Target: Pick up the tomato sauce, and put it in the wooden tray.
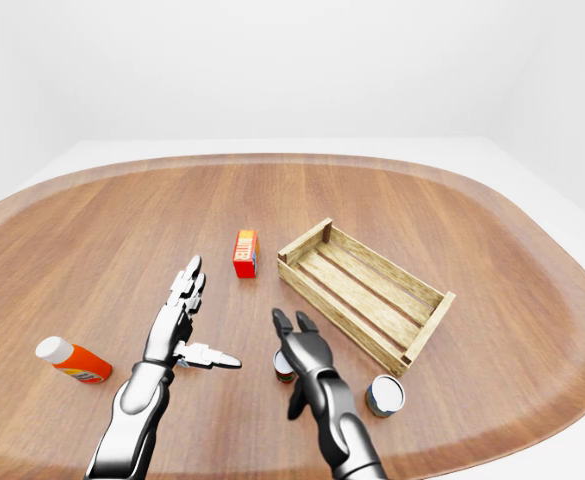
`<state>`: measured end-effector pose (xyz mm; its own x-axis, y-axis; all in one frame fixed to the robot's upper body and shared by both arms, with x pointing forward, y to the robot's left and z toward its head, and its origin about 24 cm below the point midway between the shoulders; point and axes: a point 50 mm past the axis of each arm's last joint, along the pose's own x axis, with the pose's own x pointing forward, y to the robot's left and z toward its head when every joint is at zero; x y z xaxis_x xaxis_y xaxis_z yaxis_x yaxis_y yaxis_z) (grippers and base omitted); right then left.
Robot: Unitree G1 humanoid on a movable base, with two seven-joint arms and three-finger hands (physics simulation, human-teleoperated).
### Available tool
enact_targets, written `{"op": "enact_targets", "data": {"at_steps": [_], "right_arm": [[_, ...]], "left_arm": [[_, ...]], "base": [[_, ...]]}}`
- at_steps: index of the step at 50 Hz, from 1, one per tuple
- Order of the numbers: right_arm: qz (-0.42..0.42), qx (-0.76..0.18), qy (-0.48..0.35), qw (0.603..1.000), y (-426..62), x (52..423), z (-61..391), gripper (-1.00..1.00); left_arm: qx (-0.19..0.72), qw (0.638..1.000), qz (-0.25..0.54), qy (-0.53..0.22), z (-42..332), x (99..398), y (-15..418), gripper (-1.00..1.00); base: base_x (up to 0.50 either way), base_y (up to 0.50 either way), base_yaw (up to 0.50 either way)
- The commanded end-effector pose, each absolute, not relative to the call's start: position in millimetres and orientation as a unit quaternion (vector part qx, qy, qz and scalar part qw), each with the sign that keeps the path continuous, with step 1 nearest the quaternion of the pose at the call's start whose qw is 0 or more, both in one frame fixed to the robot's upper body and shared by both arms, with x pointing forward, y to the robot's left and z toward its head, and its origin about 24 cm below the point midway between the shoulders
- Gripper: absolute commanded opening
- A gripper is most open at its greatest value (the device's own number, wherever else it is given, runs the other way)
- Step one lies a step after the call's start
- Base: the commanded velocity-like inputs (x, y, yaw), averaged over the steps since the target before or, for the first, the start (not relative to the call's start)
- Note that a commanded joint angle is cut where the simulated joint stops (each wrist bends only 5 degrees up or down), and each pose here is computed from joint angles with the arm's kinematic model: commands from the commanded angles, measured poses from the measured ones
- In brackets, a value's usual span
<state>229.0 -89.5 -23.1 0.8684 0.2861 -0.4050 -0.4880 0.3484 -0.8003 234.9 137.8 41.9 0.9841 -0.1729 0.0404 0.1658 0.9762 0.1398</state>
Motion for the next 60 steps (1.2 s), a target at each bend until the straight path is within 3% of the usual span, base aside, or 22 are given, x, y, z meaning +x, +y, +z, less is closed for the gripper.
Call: {"op": "enact_targets", "data": {"at_steps": [1, 60], "right_arm": [[0.257, -0.517, 0.093, 0.811, -83.3, 227.5, -25.2, 1.0], [0.281, -0.507, 0.129, 0.804, -82.3, 248.4, -36.9, 1.0]], "left_arm": [[0.067, 0.994, -0.085, -0.027, 42.2, 235.5, 137.8, 1.0], [0.063, 0.994, -0.086, -0.031, 44.0, 235.0, 137.8, 1.0]], "base": [[0.0, 0.0, 0.0], [0.0, 0.0, 0.0]]}}
